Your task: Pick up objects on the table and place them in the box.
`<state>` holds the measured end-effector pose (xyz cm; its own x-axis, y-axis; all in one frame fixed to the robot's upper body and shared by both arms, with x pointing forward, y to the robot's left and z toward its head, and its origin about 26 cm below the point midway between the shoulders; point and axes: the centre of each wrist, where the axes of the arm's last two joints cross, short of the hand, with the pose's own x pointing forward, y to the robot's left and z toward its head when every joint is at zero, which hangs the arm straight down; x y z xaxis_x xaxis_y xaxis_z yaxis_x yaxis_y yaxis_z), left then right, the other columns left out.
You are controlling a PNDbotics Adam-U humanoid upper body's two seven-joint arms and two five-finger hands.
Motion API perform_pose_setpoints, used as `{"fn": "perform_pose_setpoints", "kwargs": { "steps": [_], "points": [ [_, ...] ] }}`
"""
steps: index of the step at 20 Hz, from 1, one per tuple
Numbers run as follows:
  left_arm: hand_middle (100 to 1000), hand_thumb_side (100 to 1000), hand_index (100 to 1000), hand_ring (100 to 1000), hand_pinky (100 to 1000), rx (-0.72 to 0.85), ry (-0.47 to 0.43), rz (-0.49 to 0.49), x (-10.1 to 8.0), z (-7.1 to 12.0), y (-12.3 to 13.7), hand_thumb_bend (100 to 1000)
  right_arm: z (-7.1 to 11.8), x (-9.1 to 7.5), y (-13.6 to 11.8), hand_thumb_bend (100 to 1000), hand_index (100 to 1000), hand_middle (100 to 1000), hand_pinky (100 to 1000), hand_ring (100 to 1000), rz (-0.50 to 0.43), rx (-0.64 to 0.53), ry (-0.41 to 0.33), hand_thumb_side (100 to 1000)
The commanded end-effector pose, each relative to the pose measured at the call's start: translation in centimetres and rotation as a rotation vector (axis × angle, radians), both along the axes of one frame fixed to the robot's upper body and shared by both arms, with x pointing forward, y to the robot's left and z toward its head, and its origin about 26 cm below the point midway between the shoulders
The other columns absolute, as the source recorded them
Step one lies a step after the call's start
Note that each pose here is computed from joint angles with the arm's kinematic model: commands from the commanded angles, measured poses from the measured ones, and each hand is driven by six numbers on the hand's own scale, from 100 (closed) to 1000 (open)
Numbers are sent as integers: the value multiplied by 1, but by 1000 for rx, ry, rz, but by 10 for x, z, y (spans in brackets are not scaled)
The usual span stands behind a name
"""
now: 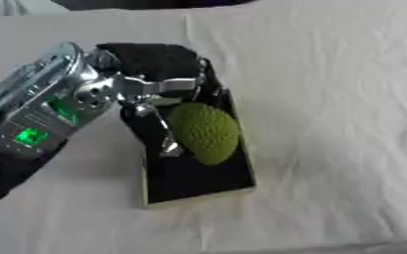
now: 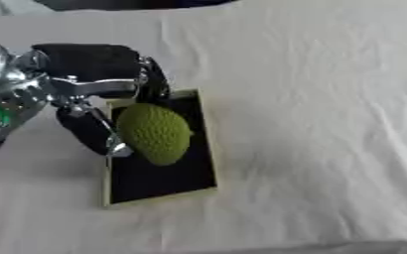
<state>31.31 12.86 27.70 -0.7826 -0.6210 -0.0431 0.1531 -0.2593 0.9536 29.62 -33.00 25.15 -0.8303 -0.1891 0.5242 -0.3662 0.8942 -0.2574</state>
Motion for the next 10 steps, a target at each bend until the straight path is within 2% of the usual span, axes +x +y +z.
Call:
{"fn": "perform_pose_setpoints", "kwargs": {
  "steps": [1, 7, 10],
  "points": [
    [540, 100, 692, 582, 622, 23, -11, -6, 4, 0, -1, 468, 9, -3, -1, 100, 818, 615, 866, 698, 1, -15, -30, 641],
    [625, 100, 761, 657, 670, 86, 1, -6, 10, -10, -3, 511, 9, -3, -1, 100, 818, 615, 867, 698, 1, -15, -29, 641],
    [780, 100, 878, 781, 768, 97, -2, -8, 10, -10, -2, 577, 8, -4, -1, 100, 819, 615, 867, 698, 0, -14, -27, 642]
  ]
}}
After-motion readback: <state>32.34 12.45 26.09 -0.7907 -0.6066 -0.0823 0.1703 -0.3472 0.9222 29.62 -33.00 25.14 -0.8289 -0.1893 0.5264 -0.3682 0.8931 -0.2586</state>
